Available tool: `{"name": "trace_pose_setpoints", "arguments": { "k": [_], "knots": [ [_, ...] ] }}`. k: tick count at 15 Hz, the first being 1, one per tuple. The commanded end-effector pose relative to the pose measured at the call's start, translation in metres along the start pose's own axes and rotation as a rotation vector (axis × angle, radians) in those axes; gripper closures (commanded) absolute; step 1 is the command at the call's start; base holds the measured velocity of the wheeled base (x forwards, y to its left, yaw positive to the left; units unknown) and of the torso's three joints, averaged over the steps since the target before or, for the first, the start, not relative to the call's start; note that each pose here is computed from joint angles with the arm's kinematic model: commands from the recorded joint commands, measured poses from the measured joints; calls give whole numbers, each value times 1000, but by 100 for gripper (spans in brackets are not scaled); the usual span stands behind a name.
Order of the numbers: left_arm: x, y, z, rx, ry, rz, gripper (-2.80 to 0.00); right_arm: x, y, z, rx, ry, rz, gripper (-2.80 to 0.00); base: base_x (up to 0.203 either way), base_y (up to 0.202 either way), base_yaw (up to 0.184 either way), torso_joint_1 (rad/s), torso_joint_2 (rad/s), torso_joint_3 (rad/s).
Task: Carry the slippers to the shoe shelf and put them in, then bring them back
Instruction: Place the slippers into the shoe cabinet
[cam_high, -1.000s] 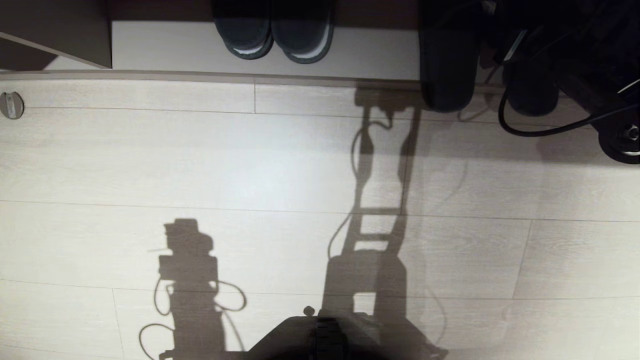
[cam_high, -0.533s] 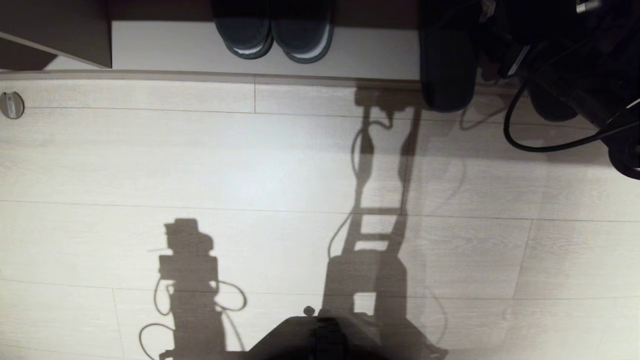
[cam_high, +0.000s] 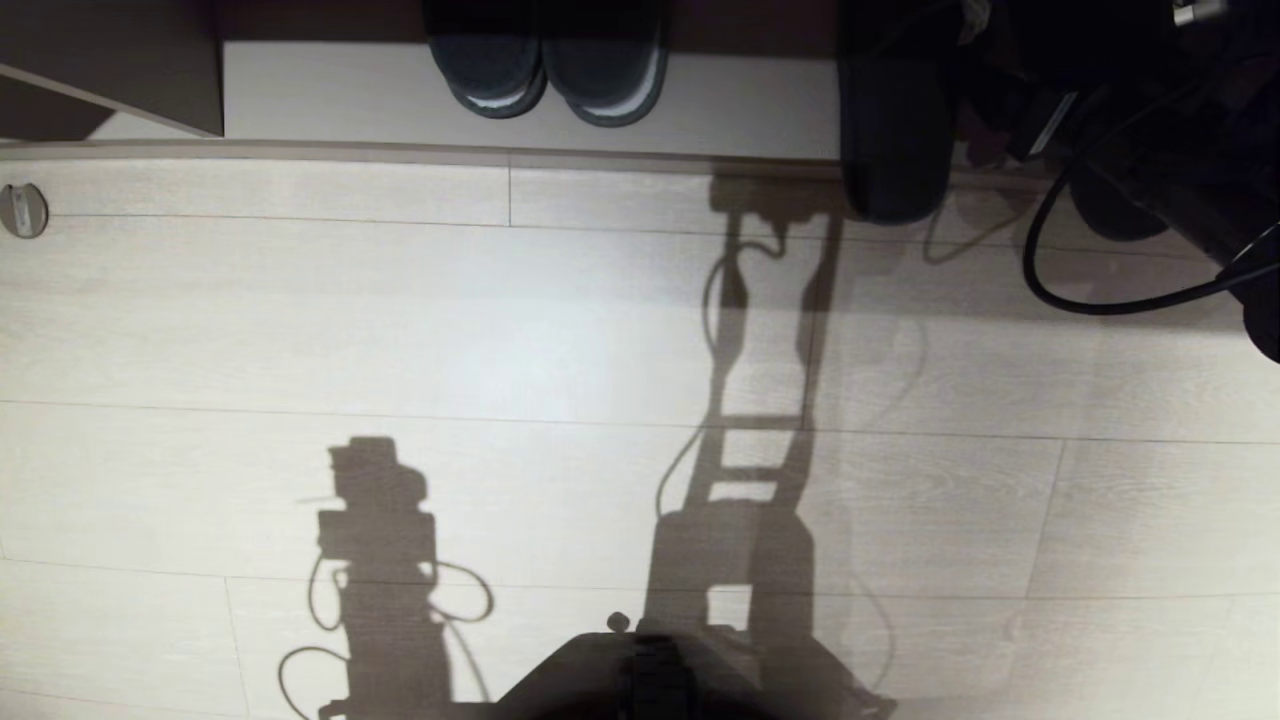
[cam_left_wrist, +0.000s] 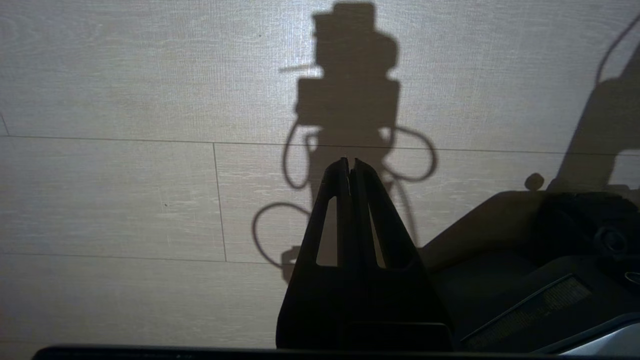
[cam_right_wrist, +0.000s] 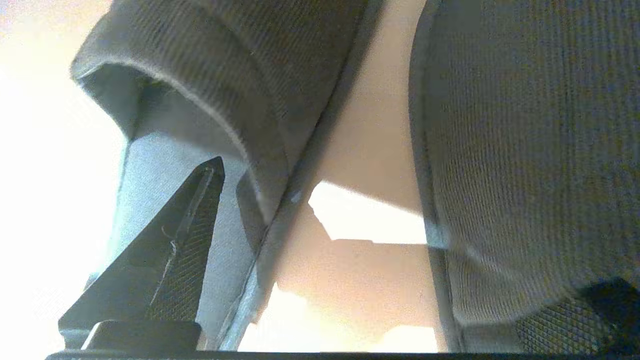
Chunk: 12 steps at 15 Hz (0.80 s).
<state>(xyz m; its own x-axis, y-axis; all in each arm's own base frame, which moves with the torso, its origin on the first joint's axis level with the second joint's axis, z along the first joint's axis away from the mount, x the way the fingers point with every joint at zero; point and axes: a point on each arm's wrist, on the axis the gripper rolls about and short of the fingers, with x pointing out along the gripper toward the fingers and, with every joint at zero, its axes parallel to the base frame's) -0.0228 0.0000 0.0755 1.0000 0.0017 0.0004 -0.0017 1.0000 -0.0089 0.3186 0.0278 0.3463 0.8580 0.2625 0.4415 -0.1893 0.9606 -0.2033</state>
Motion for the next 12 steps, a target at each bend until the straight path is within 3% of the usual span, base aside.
{"name": "trace_pose_setpoints", "arguments": {
  "k": [1,5,12],
  "knots": [
    [0,0,0,0,-2,0,0,-5,1,3,-2,-3,1,-280,0,0,0,0,0,0],
    [0,0,0,1,-2,0,0,-18,4,-3,6,43,5,-280,0,0,0,0,0,0],
    [0,0,0,1,0,0,0,-22,3,1,-8,40,-7,-280,0,0,0,0,0,0]
  ]
}}
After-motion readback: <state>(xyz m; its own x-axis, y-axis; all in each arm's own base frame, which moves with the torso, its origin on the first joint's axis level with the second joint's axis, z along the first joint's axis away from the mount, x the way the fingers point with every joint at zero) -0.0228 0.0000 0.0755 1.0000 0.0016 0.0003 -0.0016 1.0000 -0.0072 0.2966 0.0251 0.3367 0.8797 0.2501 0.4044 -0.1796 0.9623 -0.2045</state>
